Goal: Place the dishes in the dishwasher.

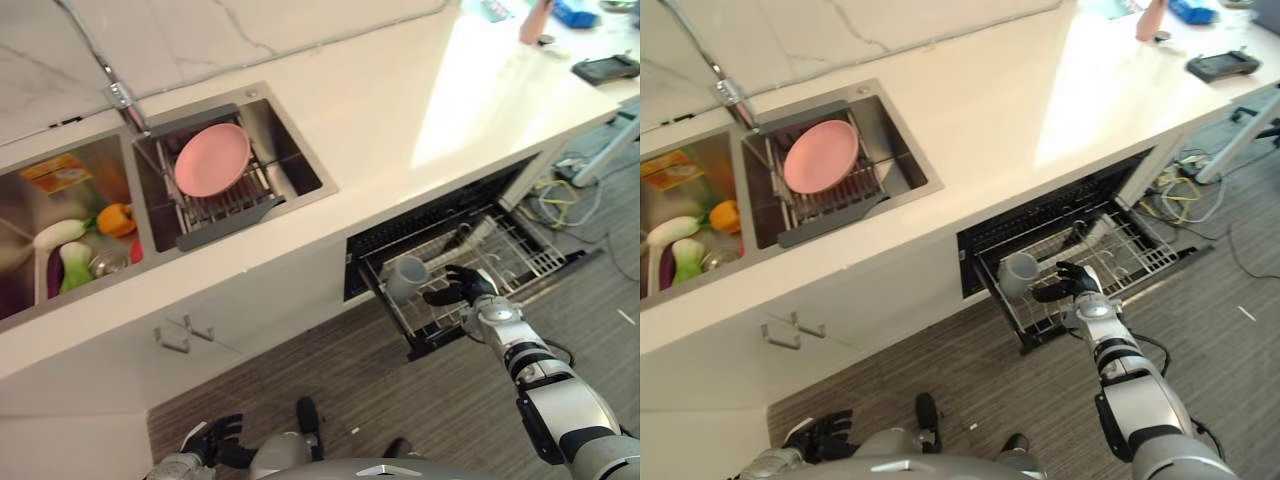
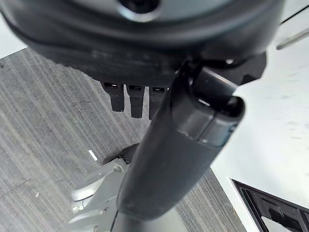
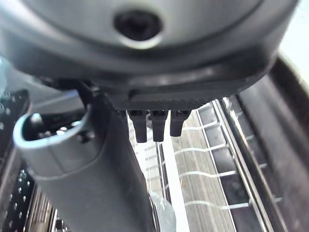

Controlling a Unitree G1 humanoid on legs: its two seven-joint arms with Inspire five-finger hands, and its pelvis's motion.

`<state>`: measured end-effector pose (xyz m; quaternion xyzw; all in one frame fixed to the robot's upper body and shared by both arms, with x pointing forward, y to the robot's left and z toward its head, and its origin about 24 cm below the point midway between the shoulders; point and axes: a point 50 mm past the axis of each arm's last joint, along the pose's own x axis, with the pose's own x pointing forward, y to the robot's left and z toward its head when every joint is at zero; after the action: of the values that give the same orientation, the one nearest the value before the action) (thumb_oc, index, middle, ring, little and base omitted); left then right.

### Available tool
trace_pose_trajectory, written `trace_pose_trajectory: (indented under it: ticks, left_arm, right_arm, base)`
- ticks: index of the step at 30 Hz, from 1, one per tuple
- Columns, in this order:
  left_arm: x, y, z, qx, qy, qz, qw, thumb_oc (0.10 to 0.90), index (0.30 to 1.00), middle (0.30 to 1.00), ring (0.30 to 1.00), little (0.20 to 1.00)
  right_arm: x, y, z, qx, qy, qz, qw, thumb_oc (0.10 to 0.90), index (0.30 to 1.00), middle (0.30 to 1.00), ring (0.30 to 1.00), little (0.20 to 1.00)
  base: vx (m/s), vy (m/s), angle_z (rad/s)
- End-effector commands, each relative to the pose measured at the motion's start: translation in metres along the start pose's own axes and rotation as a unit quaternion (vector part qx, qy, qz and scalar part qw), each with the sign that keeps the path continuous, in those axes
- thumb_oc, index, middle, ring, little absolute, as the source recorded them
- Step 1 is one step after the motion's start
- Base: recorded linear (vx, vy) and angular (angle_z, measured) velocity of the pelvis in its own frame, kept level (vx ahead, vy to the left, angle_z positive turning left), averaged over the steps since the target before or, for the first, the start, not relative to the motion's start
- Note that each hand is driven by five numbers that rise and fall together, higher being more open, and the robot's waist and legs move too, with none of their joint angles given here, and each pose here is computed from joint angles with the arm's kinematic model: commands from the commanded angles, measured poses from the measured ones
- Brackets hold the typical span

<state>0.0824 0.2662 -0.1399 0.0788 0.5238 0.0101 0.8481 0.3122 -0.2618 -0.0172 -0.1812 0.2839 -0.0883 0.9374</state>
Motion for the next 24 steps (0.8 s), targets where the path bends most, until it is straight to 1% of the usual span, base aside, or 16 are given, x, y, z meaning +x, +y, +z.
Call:
trace_pose_trajectory:
  ticks: [1,3,4,6,7,9,10,11,13,14,15,17,21,22,23,24]
  left_arm:
    - [0.008,-0.022,0.011,0.014,-0.019,-0.029,0.999,0.800,0.900,0.900,0.900,0.900]
    - [0.008,-0.024,0.012,0.012,-0.020,-0.030,0.999,0.800,0.900,0.900,0.900,0.900]
    - [0.010,-0.026,0.013,0.011,-0.017,-0.030,0.999,0.800,0.900,0.900,0.900,0.900]
    - [0.011,-0.029,0.014,0.008,-0.016,-0.030,0.999,0.800,0.900,0.900,0.900,0.900]
    - [0.013,-0.031,0.015,-0.004,-0.016,-0.024,1.000,0.800,0.900,0.900,0.900,0.900]
    - [0.013,-0.032,0.014,-0.012,-0.011,-0.020,1.000,0.800,0.900,0.900,0.900,0.900]
    - [0.013,-0.032,0.014,-0.011,-0.011,-0.021,1.000,0.800,0.900,0.900,0.900,0.900]
    - [0.015,-0.034,0.012,-0.018,-0.002,-0.018,1.000,0.800,0.900,0.900,0.900,0.900]
    - [0.016,-0.038,0.008,-0.027,0.009,-0.015,0.999,0.800,0.900,0.900,0.900,0.900]
    - [0.017,-0.041,0.005,-0.044,0.021,-0.008,0.999,0.800,0.900,0.900,0.900,0.900]
    - [0.017,-0.041,0.004,-0.043,0.022,-0.007,0.999,0.800,0.900,0.900,0.900,0.900]
    - [0.016,-0.045,-0.005,-0.053,0.043,-0.004,0.998,0.800,0.900,0.900,0.900,0.900]
    - [0.012,-0.049,-0.024,-0.058,0.077,0.004,0.995,0.800,0.900,0.900,0.900,0.900]
    - [0.012,-0.050,-0.025,-0.068,0.079,0.015,0.994,0.800,0.900,0.900,0.900,0.900]
    - [0.013,-0.048,-0.024,-0.075,0.078,0.022,0.994,0.800,0.900,0.900,0.900,0.900]
    - [0.013,-0.048,-0.023,-0.076,0.078,0.023,0.994,0.800,0.900,0.900,0.900,0.900]
  right_arm:
    - [-0.003,-0.048,0.045,-0.019,-0.095,-0.067,0.993,0.800,0.900,0.900,0.900,0.900]
    - [-0.005,-0.052,0.047,-0.019,-0.108,-0.074,0.991,0.800,0.900,0.900,0.900,0.900]
    - [-0.013,-0.067,0.058,-0.015,-0.149,-0.099,0.984,0.800,0.900,0.900,0.900,0.900]
    - [-0.019,-0.075,0.060,-0.012,-0.168,-0.112,0.979,0.800,0.900,0.900,0.900,0.900]
    - [-0.033,-0.091,0.060,-0.009,-0.201,-0.139,0.970,0.800,0.900,0.900,0.900,0.900]
    - [-0.045,-0.102,0.054,0.013,-0.224,-0.155,0.962,0.800,0.900,0.900,0.900,0.900]
    - [-0.046,-0.102,0.053,0.013,-0.223,-0.156,0.962,0.800,0.900,0.900,0.900,0.900]
    - [-0.058,-0.106,0.049,0.046,-0.252,-0.160,0.953,0.800,0.900,0.900,0.900,0.900]
    - [-0.073,-0.102,0.045,0.083,-0.291,-0.153,0.941,0.800,0.900,0.900,0.900,0.900]
    - [-0.090,-0.091,0.045,0.108,-0.336,-0.128,0.927,0.800,0.900,0.900,0.900,0.900]
    - [-0.091,-0.091,0.044,0.108,-0.336,-0.127,0.927,0.800,0.900,0.900,0.900,0.900]
    - [-0.107,-0.080,0.047,0.129,-0.377,-0.101,0.912,0.800,0.900,0.900,0.900,0.900]
    - [-0.138,-0.059,0.070,0.157,-0.469,-0.046,0.868,0.800,0.900,0.900,0.900,0.900]
    - [-0.150,-0.046,0.089,0.167,-0.515,-0.011,0.840,0.800,0.900,0.900,0.900,0.900]
    - [-0.156,-0.040,0.098,0.161,-0.534,0.009,0.830,0.800,0.900,0.900,0.900,0.900]
    - [-0.156,-0.040,0.098,0.162,-0.535,0.009,0.829,0.800,0.900,0.900,0.900,0.900]
  base:
    - [0.01,-0.010,-0.33]
    - [0.01,-0.004,-0.22]
    - [0.02,-0.008,-0.18]
    - [0.01,-0.018,-0.15]
    - [0.01,-0.038,-0.13]
    - [0.02,-0.050,-0.12]
    - [0.02,-0.057,-0.17]
    - [0.02,-0.055,-0.16]
    - [0.02,-0.096,-0.22]
    - [0.01,-0.094,-0.23]
    - [0.01,-0.112,-0.17]
    - [0.01,-0.089,-0.16]
    - [-0.01,-0.117,-0.21]
    - [-0.12,-0.148,-0.18]
    - [-0.12,-0.103,-0.09]
    - [-0.07,-0.057,0.09]
